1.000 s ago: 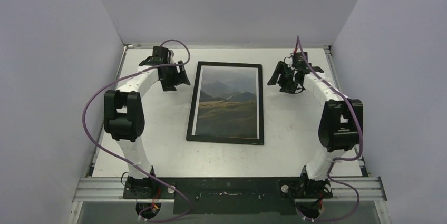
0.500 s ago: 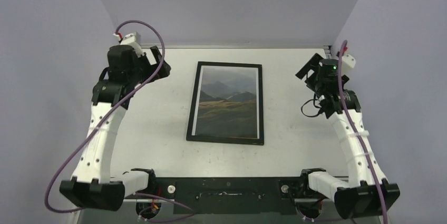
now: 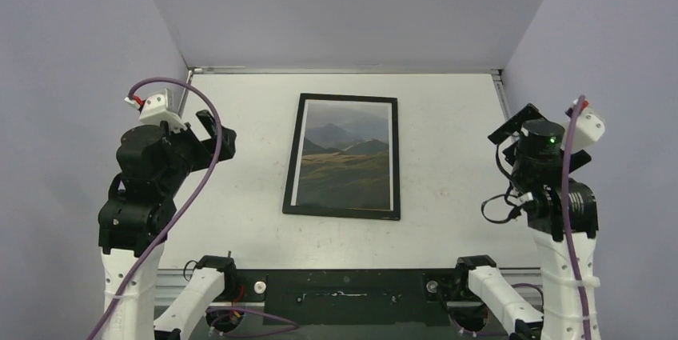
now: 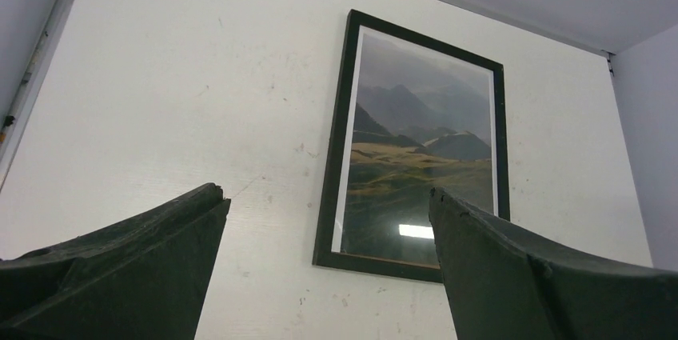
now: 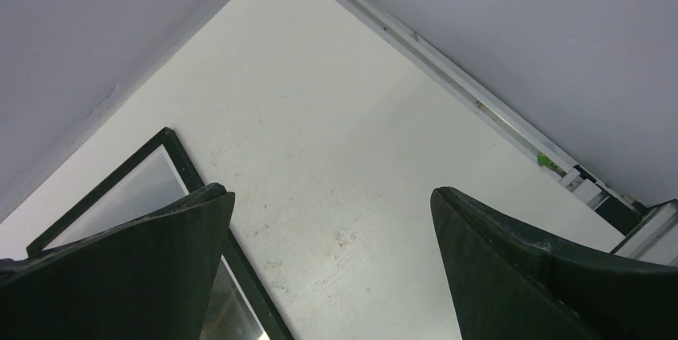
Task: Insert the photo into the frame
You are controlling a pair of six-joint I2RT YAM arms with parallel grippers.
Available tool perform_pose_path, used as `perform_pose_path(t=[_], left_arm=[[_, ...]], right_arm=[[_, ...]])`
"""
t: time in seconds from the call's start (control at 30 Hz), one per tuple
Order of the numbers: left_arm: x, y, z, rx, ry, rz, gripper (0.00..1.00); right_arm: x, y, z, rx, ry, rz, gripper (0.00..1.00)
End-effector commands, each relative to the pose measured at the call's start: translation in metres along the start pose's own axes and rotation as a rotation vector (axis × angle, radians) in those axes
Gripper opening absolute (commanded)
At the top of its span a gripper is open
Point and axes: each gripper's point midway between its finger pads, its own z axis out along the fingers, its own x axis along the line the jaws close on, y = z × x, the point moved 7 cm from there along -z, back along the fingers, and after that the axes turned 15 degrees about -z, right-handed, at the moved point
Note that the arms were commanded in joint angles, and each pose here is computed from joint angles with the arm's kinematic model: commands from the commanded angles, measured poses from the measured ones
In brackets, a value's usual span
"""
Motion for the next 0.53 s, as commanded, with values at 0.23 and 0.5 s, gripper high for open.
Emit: perform_pose_path(t=[0.23,0.5], left_arm=[[-0.006,0.023,-0.042,-0.144,-0.028,0.031,0.97],[0.001,0.012,-0.045,-0.103,-0.010,0.041,0.97]], right_arm=[[-0.065,0.015,-0.075,-0.194,-0.062,0.048,1.00],[-0.073,0.012,-0.084,-0.195,-0.057,0.047,1.00]])
